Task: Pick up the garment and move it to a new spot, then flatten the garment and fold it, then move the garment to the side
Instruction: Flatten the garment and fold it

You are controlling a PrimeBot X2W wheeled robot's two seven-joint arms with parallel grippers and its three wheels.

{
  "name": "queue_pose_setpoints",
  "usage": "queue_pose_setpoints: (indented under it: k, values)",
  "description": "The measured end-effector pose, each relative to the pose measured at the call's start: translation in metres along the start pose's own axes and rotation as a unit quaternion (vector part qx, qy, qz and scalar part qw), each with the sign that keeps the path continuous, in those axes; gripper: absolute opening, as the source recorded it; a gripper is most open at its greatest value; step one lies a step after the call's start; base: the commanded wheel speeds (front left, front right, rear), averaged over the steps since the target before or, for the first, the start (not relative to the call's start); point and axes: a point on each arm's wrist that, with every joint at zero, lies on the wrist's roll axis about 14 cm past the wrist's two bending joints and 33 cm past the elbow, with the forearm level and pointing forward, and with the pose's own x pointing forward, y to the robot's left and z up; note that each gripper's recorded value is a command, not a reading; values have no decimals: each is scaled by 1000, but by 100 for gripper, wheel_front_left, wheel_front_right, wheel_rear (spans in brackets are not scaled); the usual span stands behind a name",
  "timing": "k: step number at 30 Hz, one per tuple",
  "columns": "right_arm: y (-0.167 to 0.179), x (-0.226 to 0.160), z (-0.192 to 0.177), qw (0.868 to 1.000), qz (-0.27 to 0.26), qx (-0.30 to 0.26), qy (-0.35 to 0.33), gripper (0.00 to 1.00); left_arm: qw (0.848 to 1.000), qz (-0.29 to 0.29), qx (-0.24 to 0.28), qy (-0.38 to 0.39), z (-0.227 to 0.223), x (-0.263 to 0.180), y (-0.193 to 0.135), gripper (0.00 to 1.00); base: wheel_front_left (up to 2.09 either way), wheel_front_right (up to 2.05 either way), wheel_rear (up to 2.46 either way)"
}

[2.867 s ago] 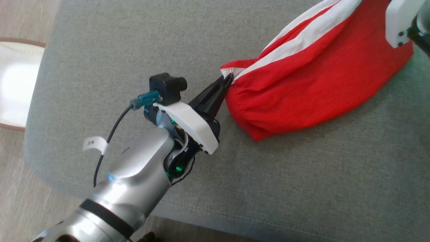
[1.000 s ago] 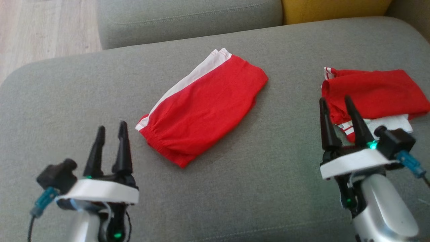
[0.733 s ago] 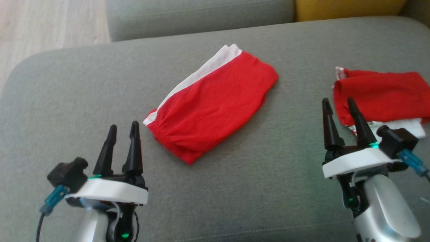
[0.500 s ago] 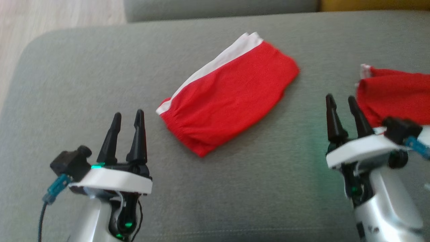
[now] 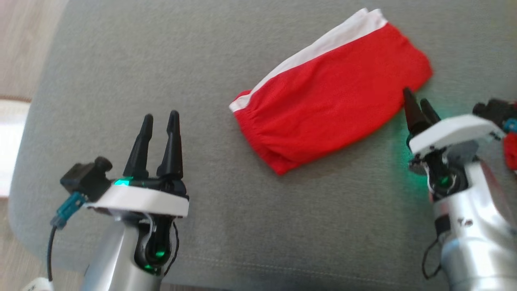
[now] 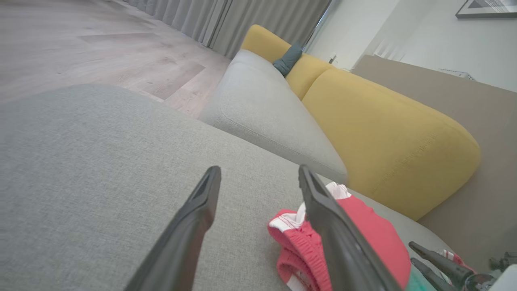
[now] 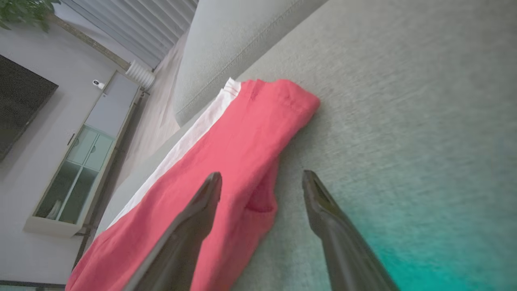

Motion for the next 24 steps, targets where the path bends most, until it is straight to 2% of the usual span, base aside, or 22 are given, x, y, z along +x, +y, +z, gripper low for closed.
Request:
queue_pose_setpoints:
  k: [7, 13, 22, 23, 24]
  values:
    - [10, 36, -12, 998, 7, 23, 58, 100, 1000, 29, 2, 2, -1, 0, 18, 100, 0, 0, 0]
    - [12, 65, -9, 996, 3, 11, 86, 100, 998, 56, 4, 5, -1, -5, 35, 100, 0, 0, 0]
    - [26, 100, -6, 992, 3, -29, 120, 100, 997, 71, 2, 5, -1, -1, 44, 100, 0, 0, 0]
    - [27, 101, -5, 992, 3, -29, 120, 24, 997, 72, 2, 6, -1, -1, 45, 100, 0, 0, 0]
    - [28, 101, -3, 992, 3, -29, 120, 0, 997, 71, 2, 6, -1, -1, 44, 100, 0, 0, 0]
